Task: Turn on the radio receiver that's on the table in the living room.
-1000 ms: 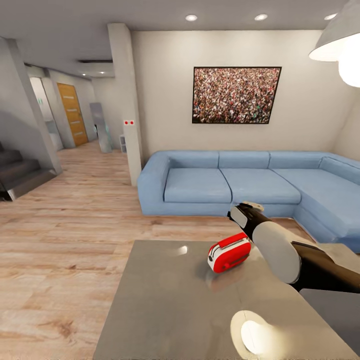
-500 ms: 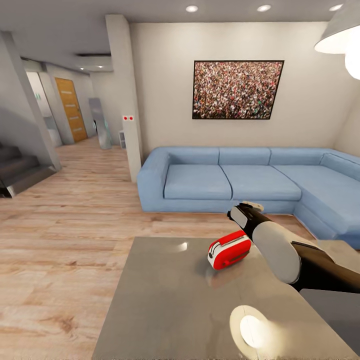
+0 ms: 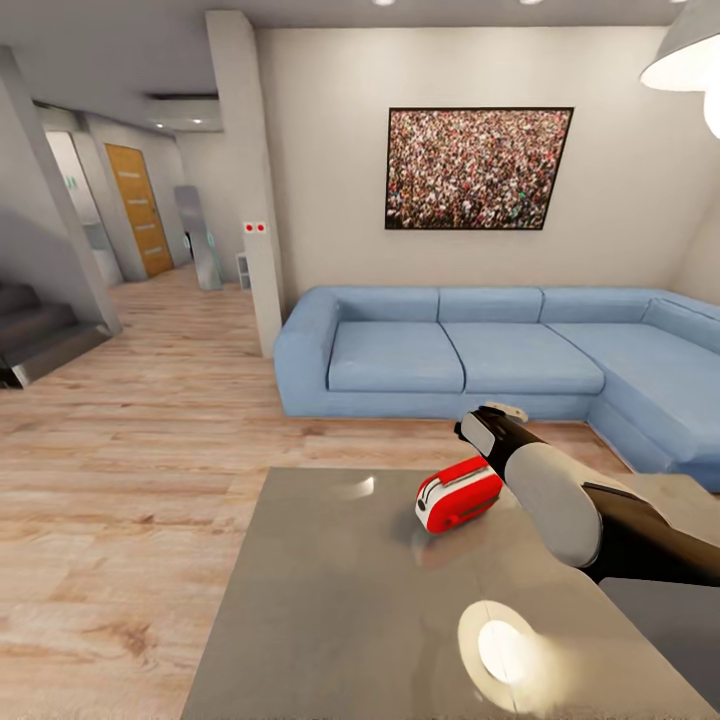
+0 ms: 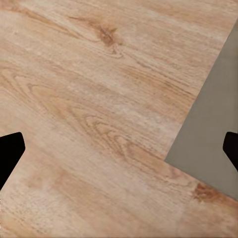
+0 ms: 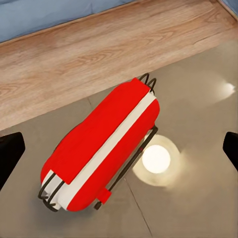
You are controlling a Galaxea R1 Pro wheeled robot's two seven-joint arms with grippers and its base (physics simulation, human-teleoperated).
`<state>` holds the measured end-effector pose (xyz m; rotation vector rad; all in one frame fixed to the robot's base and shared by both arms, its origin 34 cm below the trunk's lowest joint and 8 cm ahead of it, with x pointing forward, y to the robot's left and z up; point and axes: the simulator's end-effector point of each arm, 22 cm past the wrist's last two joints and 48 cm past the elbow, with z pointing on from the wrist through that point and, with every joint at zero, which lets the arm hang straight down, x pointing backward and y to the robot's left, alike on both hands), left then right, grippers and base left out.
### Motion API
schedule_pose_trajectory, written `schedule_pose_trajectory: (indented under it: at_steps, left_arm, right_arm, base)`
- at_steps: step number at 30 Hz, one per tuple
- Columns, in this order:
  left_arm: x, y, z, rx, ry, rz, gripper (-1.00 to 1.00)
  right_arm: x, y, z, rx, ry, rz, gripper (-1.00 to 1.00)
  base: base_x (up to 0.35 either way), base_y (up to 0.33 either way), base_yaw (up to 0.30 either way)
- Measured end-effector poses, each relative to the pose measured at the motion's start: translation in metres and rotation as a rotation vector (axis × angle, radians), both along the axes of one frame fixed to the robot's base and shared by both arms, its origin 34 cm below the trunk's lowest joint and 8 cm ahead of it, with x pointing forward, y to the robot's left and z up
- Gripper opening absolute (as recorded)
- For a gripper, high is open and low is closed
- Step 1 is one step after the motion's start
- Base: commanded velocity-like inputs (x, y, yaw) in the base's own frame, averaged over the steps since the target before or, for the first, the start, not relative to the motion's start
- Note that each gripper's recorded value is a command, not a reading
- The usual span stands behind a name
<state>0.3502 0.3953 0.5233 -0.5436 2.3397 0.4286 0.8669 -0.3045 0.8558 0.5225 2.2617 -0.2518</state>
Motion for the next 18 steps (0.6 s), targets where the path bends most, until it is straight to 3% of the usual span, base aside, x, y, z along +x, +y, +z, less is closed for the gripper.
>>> schedule_pose_trajectory:
  at_steps: [18]
  left_arm:
    - [-0.009,0.0,-0.006,0.0,0.029,-0.001,1.0]
  right_arm:
    - [0.001,0.0,-0.021,0.0,0.028,0.002,1.0]
  base:
    - [0.0,0.0,0.0]
